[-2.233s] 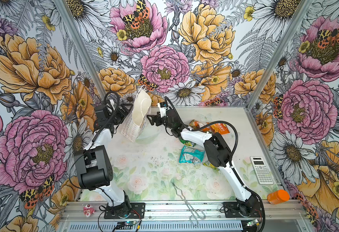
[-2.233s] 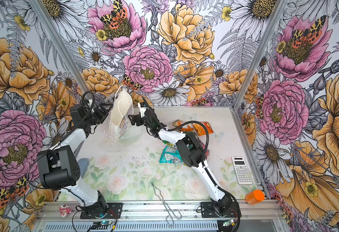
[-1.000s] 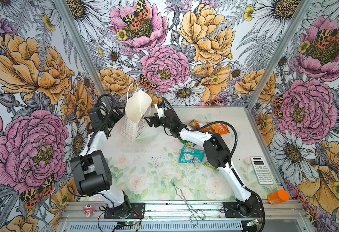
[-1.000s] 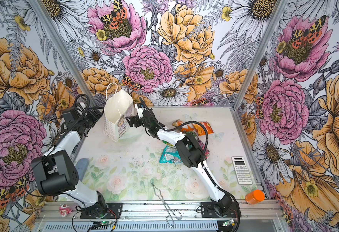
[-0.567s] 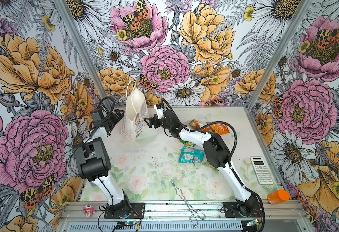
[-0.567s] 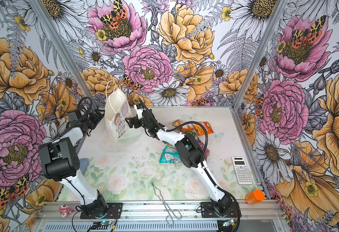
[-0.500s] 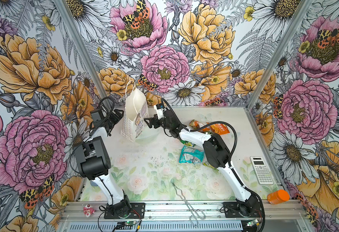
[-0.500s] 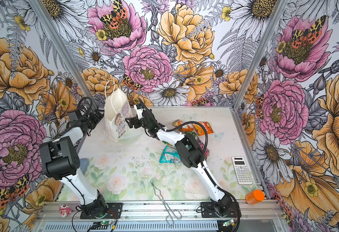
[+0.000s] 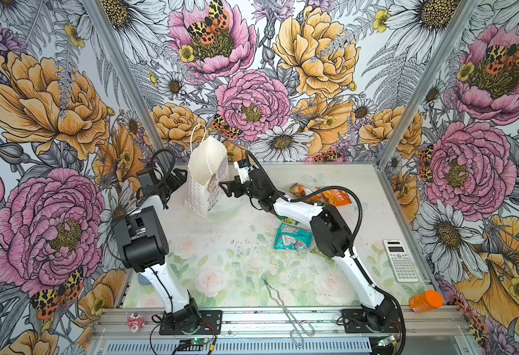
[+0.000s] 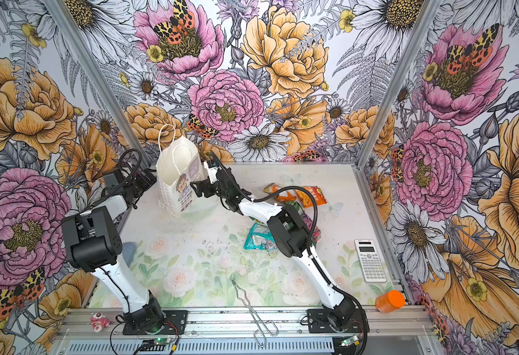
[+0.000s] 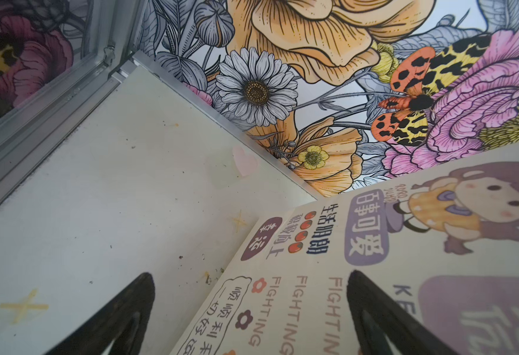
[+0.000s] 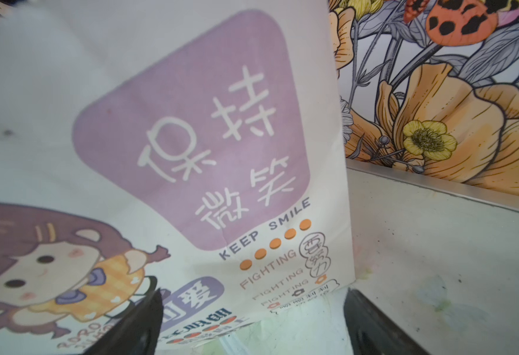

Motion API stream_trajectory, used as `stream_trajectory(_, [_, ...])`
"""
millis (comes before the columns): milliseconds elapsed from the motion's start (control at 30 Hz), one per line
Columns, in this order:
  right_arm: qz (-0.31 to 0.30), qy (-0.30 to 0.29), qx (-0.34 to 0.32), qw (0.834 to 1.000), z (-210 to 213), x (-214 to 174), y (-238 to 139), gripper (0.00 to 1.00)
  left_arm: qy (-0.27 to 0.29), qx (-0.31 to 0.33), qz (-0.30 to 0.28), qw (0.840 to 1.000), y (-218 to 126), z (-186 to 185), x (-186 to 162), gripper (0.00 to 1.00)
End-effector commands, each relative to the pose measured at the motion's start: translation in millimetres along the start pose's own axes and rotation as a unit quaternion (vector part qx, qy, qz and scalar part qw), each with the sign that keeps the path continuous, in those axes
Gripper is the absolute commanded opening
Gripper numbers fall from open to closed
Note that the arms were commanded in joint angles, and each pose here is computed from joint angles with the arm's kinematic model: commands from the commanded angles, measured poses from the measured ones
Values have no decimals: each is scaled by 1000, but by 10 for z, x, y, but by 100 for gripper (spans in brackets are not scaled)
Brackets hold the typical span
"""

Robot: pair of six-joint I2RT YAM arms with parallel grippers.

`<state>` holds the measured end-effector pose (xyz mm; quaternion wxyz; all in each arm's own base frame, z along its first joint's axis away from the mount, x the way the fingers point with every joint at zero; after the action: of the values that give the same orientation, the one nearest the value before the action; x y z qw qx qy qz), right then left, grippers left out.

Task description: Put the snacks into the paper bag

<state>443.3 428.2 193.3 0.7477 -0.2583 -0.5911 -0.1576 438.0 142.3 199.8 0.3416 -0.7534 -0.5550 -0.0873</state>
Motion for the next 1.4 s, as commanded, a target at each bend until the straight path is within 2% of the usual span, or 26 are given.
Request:
stream_trajectory(0, [9, -8, 10, 1000, 44, -91, 34, 94, 20, 15, -17, 1000, 20, 131, 18, 99])
stream_trajectory(300, [10, -17, 7, 1000, 60, -41, 49, 94, 8, 12, 7, 1000, 79, 151, -174, 99])
stream_trajectory(633, [15, -39, 5, 999, 68, 47, 52, 94, 13, 30, 20, 999, -74, 101, -480, 99])
stream_trajectory(933, [20, -55, -7, 998, 52, 112, 2, 94, 41, 28, 24, 998, -291, -174, -696, 99])
stream_trajectory(1367, [26, -60, -56, 996, -175, 118, -338, 95, 43, 59, -18, 997, -384, -124, -334, 99])
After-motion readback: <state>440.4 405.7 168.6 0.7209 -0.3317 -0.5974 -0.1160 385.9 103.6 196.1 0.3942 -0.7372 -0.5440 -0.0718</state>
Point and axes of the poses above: each gripper's point midway between its finger pads, its own y axis out along the fingers, its own z axis along the line the jaws close on, x = y × z, the point moved 10 cm from there along -y, back along the fingers, and after that the axes turned 13 degrees about -y, right-handed, at the moved point
